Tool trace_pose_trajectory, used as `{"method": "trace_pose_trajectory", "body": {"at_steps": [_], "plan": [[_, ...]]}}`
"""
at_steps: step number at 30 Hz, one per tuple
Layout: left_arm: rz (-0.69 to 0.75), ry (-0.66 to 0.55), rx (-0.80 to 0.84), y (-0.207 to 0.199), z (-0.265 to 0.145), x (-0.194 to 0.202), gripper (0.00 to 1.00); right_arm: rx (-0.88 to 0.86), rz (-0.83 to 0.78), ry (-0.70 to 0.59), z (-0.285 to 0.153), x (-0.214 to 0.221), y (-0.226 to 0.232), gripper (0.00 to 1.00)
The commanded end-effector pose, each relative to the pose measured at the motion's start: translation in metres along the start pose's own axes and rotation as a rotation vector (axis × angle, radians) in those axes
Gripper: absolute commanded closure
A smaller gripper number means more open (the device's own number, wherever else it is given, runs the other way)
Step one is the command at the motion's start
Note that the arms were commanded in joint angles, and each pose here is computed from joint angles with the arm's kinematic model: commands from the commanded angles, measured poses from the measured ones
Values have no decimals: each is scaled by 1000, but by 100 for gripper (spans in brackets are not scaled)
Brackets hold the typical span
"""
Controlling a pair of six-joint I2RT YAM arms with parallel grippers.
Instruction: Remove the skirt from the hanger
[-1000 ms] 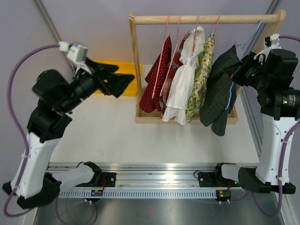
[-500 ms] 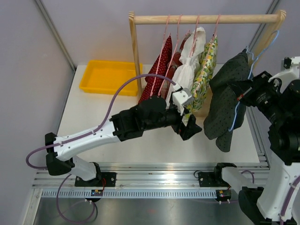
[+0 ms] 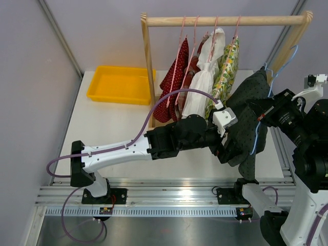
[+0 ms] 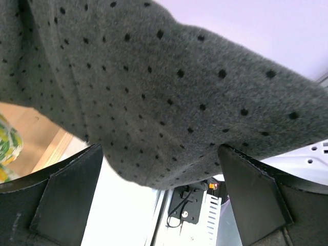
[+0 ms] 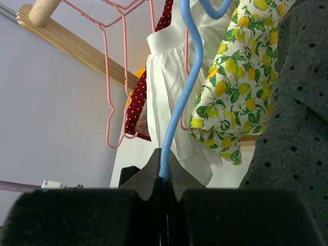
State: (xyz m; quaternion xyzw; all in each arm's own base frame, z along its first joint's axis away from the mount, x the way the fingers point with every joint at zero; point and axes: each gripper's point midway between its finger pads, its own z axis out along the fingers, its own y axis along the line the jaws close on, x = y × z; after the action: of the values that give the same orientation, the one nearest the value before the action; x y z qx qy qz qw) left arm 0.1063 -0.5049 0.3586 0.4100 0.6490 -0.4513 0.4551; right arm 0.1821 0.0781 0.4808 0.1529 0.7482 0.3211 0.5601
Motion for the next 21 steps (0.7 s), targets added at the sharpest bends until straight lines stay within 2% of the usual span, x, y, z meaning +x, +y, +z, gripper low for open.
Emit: {"method": "trace_pose_trajectory", "body": {"at_steps": [1, 8, 15, 21], "plan": [[-5, -127, 98, -27, -9, -43, 1, -101, -47, -64, -6, -16, 24, 100], [-9, -114, 160, -40, -20, -30, 1, -112, -48, -68, -8, -18, 27, 100], [-20, -92, 131, -37, -21, -12, 1, -119, -51, -72, -9, -21, 31, 100], [-16, -121, 104, -32, -15, -13, 1, -142, -40, -60, -10, -19, 35, 100]]}}
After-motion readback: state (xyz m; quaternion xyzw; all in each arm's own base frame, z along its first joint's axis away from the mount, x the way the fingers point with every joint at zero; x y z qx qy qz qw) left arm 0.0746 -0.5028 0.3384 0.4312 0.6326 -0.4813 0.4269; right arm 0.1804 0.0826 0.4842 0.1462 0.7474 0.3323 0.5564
